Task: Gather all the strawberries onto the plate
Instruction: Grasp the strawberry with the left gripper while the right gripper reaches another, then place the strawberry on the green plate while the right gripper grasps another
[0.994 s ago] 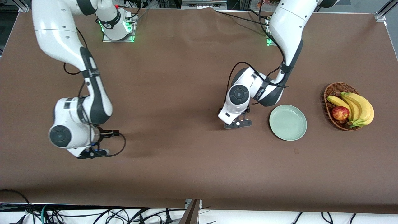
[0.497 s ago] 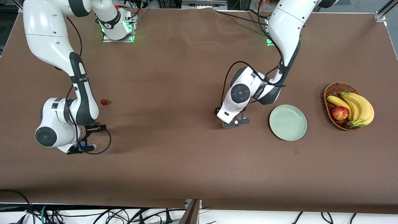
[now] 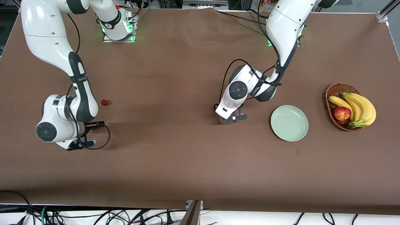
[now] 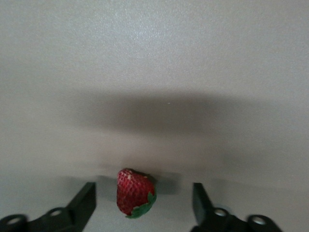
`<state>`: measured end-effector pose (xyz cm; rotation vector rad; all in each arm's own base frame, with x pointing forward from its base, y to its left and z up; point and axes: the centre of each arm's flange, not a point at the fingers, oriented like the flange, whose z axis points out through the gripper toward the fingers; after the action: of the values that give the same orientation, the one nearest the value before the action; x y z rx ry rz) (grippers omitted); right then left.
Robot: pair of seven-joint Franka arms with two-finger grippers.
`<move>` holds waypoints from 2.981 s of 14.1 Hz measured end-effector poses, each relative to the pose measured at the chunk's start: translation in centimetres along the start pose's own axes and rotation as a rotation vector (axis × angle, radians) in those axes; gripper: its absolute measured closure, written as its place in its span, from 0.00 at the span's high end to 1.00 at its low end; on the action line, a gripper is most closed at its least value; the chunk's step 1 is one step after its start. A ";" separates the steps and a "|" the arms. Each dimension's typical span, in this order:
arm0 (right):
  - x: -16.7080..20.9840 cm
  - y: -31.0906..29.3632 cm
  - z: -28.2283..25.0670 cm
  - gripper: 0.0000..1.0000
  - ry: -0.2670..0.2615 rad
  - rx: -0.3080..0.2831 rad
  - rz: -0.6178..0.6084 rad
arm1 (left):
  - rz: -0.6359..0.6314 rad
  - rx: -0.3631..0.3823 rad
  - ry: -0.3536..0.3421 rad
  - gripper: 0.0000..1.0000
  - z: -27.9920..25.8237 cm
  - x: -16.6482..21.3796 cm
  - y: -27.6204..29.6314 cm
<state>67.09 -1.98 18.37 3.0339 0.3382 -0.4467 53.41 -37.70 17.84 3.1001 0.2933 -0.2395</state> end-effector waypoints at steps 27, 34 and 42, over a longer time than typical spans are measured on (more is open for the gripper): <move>4.4 -20.1 -5.8 0.34 0.196 0.132 0.159 | 0.481 0.087 -0.107 0.35 -6.1 14.7 -26.9; 1.1 -44.3 -6.1 0.34 0.331 0.226 0.341 | 0.489 0.085 -0.121 0.79 -5.1 14.7 -26.7; -3.5 -62.4 -3.1 0.34 0.406 0.392 0.424 | 0.501 0.080 -0.082 1.00 -9.3 15.3 -25.4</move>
<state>50.70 58.39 20.88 3.4202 -0.4306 0.1558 64.83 -9.62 24.56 3.0952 -0.5002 -0.3651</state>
